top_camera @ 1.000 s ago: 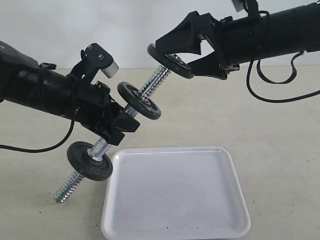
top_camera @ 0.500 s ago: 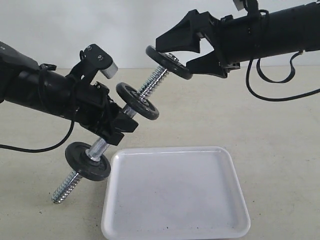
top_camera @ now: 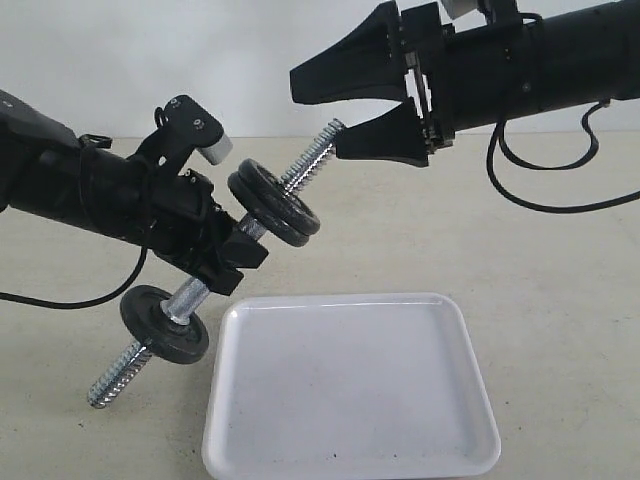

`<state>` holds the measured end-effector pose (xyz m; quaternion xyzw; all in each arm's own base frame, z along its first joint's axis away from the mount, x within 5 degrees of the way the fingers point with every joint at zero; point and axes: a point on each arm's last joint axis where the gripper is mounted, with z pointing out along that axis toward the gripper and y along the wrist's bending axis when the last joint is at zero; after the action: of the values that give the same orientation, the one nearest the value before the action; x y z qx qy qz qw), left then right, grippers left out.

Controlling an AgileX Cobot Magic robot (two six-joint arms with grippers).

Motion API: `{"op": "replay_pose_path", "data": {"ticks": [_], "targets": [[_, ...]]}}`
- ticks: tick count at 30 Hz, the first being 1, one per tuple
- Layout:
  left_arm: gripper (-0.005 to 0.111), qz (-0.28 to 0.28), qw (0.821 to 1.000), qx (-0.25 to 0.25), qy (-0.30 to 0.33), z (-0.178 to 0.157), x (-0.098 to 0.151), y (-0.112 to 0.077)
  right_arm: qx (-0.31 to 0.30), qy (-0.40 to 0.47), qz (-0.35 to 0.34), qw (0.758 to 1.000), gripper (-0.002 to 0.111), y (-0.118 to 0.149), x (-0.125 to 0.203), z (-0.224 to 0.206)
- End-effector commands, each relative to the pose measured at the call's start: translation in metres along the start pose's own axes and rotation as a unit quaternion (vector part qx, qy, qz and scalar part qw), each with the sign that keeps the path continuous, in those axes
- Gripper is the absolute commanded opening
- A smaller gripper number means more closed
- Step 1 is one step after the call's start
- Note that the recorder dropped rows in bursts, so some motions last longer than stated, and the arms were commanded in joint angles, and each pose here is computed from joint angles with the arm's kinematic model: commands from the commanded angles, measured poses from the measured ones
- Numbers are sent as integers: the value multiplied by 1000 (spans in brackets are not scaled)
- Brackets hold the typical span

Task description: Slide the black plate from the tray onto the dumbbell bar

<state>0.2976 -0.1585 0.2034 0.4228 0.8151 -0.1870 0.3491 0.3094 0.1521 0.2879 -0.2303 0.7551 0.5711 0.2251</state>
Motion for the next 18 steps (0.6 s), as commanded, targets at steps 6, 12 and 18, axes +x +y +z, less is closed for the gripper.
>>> {"op": "replay_pose_path", "data": {"ticks": [6, 12, 18], "targets": [[4, -18, 997, -15, -67, -22, -30, 1, 20, 18, -20, 999, 104, 0, 2, -1], [4, -30, 997, -38, -66, -24, -28, 10, 84, 86, -38, 992, 104, -15, 17, -3], [4, -36, 995, -75, -58, -25, -26, 17, 76, 106, -13, 991, 104, -19, 31, -2]]}}
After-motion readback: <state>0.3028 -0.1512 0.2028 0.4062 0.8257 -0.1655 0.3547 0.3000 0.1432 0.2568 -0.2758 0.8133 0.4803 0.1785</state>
